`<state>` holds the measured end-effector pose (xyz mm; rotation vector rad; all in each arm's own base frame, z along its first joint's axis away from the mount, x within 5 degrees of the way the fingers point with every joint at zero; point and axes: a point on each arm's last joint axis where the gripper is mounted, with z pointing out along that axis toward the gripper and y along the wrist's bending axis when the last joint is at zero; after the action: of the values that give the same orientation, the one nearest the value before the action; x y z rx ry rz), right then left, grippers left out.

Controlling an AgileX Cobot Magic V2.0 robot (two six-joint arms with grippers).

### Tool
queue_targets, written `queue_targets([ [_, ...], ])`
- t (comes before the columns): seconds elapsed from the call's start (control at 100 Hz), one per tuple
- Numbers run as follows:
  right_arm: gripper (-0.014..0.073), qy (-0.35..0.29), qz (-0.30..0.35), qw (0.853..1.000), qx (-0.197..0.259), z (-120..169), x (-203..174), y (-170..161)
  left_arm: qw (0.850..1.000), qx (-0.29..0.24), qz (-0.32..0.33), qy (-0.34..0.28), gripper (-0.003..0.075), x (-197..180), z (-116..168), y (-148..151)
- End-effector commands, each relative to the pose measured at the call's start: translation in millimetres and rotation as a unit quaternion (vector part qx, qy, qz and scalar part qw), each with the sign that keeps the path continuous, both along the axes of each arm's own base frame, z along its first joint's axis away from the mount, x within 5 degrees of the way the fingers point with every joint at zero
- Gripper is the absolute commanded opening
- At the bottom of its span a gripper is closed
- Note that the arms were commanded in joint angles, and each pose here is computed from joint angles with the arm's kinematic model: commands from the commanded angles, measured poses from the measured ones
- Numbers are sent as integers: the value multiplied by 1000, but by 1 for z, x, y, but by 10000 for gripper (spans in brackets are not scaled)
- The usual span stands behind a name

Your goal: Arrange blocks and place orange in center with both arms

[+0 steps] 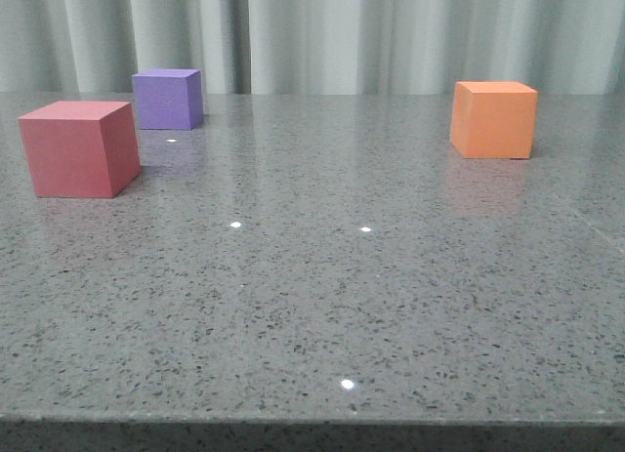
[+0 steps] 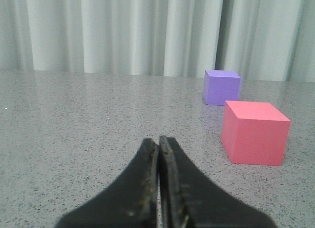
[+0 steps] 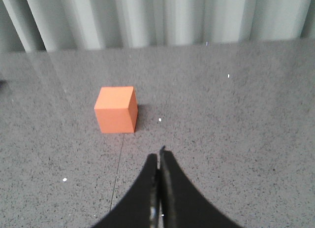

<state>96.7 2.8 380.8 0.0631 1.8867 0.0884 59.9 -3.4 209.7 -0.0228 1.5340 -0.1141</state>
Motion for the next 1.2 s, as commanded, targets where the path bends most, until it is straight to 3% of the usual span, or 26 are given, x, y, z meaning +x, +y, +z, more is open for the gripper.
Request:
queue_targets([
  [0.0,-69,-2,-1,1000,2,20,22,0,1000,-2,-7,-13,-20,2,-8,-1],
  [0.31,-62,103,0,995,2,-1,60,0,1000,-2,-7,-13,-20,2,-8,-1],
  [0.42,18,143,2,990,2,-9,62,1,1000,-2,-7,-13,-20,2,-8,-1],
  [0.49,133,162,2,987,2,-13,63,1,1000,-2,-7,-13,-20,2,-8,-1],
  [0.67,589,179,3,984,1,-15,61,1,1000,-2,-7,-13,-20,2,-8,-1],
  [0.72,671,178,3,984,1,-15,61,1,1000,-2,-7,-13,-20,2,-8,-1],
  [1.01,634,147,13,988,36,-10,66,5,1000,-2,-7,-13,-20,2,-8,-1],
  [1.19,634,123,34,990,67,-3,95,15,1000,-2,-7,-13,-20,2,-8,-1],
])
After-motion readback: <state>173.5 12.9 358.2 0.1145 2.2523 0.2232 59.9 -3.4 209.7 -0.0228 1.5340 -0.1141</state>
